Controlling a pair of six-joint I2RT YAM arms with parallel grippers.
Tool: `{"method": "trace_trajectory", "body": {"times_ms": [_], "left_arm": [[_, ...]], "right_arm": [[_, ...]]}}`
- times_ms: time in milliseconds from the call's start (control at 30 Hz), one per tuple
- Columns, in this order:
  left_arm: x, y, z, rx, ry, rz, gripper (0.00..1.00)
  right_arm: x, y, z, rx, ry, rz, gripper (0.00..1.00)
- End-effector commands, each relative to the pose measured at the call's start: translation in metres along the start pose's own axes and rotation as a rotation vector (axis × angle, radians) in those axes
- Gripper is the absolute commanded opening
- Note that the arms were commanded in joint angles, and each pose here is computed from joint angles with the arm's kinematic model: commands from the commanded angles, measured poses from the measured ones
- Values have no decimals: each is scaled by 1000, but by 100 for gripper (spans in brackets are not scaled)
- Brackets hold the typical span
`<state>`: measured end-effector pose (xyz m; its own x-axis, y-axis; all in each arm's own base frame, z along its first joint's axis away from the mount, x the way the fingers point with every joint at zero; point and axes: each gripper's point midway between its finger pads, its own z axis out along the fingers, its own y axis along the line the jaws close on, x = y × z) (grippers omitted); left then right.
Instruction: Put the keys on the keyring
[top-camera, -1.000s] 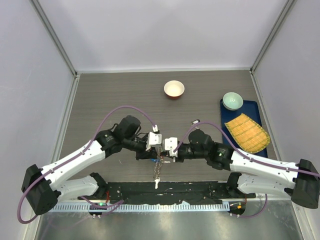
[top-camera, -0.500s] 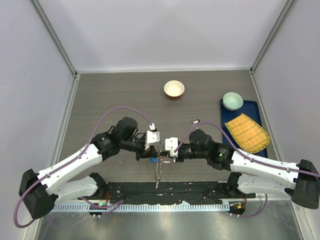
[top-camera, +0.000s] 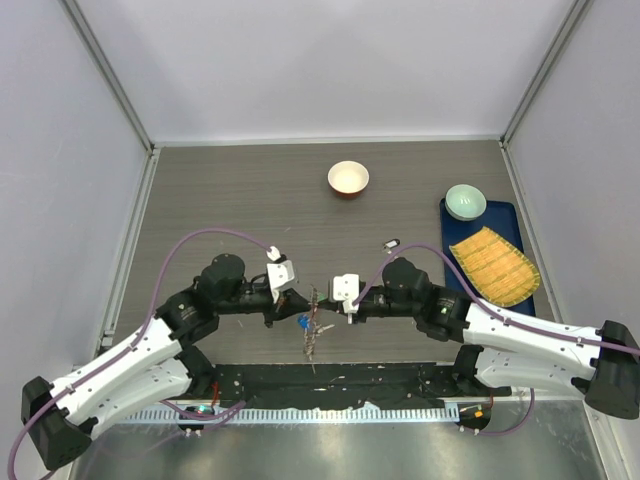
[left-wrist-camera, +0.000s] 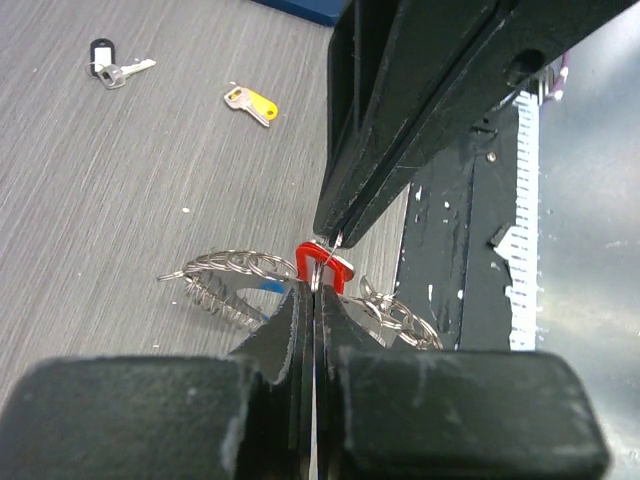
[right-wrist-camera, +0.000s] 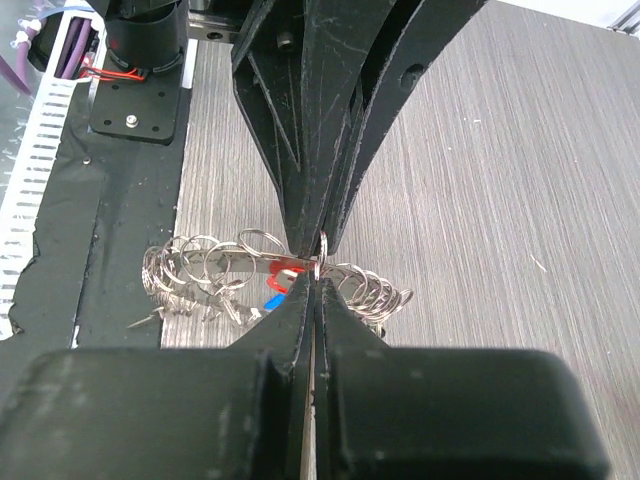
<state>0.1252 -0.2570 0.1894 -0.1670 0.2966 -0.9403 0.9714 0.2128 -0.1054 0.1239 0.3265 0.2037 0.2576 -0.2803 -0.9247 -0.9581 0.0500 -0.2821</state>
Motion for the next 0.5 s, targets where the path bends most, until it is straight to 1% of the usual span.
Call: {"method": "trace_trajectory", "body": {"times_ms": [0,67,133,167,200,267,433,467], "left_arm": [[-39,15,-6,-103,-176,-8,0],[-48,17,-9,-120,-219,-26,0],[-59,20,-11,-145,-286,-31,0],[-63,20,-12,-149,-315,-63,0],[-69,20,-15,-156,-363,-55,0],[-69,25,-16,-183,-396,-89,0],[-86,28,-24,-206,-517,-102,0],[-82,29,-22,-204,-526,-121,0]], "right_arm": [[-14,-5,-2,14,-33,-17,1],[-13,-5,-2,15,-31,-14,1],[-14,-5,-1,14,-37,-14,1],[-12,-3,0,6,-33,-11,1],[-13,-3,0,5,-41,-11,1],[-12,-3,3,3,-43,-5,1],[-12,-3,8,2,-64,11,1],[-14,-4,10,8,-78,11,1]]}}
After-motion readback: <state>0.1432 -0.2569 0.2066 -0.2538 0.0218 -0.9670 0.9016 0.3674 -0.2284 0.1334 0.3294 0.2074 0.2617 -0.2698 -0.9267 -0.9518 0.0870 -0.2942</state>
